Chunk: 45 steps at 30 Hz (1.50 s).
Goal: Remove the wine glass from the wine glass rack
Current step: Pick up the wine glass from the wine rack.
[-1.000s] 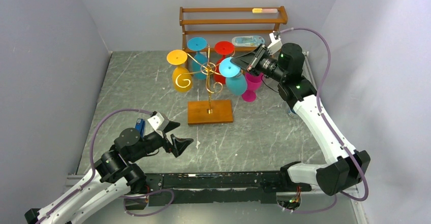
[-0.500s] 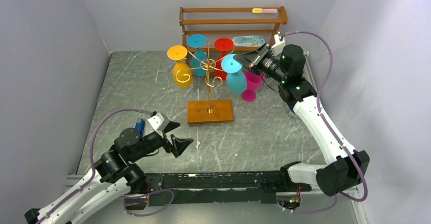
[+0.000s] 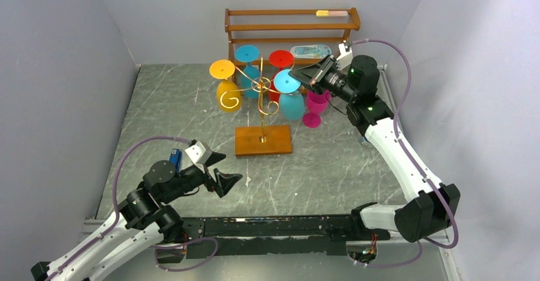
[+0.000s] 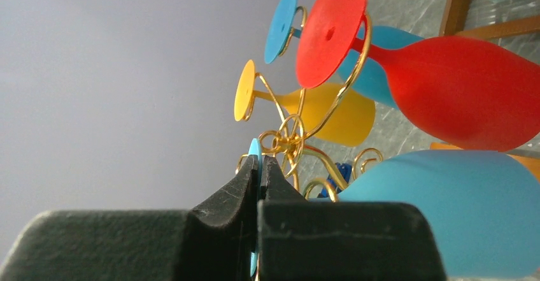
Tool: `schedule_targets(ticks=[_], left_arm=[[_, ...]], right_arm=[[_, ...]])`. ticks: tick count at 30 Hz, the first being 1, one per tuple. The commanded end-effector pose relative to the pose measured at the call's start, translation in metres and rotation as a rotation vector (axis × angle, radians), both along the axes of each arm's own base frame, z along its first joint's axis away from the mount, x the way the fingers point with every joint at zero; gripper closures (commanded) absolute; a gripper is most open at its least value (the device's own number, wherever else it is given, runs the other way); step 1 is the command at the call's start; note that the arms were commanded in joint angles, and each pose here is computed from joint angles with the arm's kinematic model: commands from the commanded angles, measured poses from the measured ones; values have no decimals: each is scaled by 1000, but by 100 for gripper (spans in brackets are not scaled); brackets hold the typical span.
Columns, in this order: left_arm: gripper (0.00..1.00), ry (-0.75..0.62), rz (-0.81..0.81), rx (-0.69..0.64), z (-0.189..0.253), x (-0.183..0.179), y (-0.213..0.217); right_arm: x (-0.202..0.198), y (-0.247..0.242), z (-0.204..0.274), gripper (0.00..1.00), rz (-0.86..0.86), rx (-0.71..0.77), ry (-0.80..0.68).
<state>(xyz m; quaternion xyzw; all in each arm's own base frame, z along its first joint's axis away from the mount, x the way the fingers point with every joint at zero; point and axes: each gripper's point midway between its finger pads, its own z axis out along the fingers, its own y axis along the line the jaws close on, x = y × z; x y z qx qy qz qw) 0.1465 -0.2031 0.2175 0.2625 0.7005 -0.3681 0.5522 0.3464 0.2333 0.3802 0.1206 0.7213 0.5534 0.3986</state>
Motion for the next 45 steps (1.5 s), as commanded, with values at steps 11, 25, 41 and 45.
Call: schedule_targets(ticks=[11,25,41,45], left_arm=[[3,-40,-16,-15,10,1,-2],[3,-64,-49,-10,13,-2,-5],[3,-37,48,-98,20,5,5],[3,-13,47,-42,16,9,2]], right_arm=[[14,-4,4,100,-93,-21,-21],[7,-29,5,100,-158,-20,-45],[-7,-43,34,100,-213,45,-152],[-10,-50,45,100,-249,25,-187]])
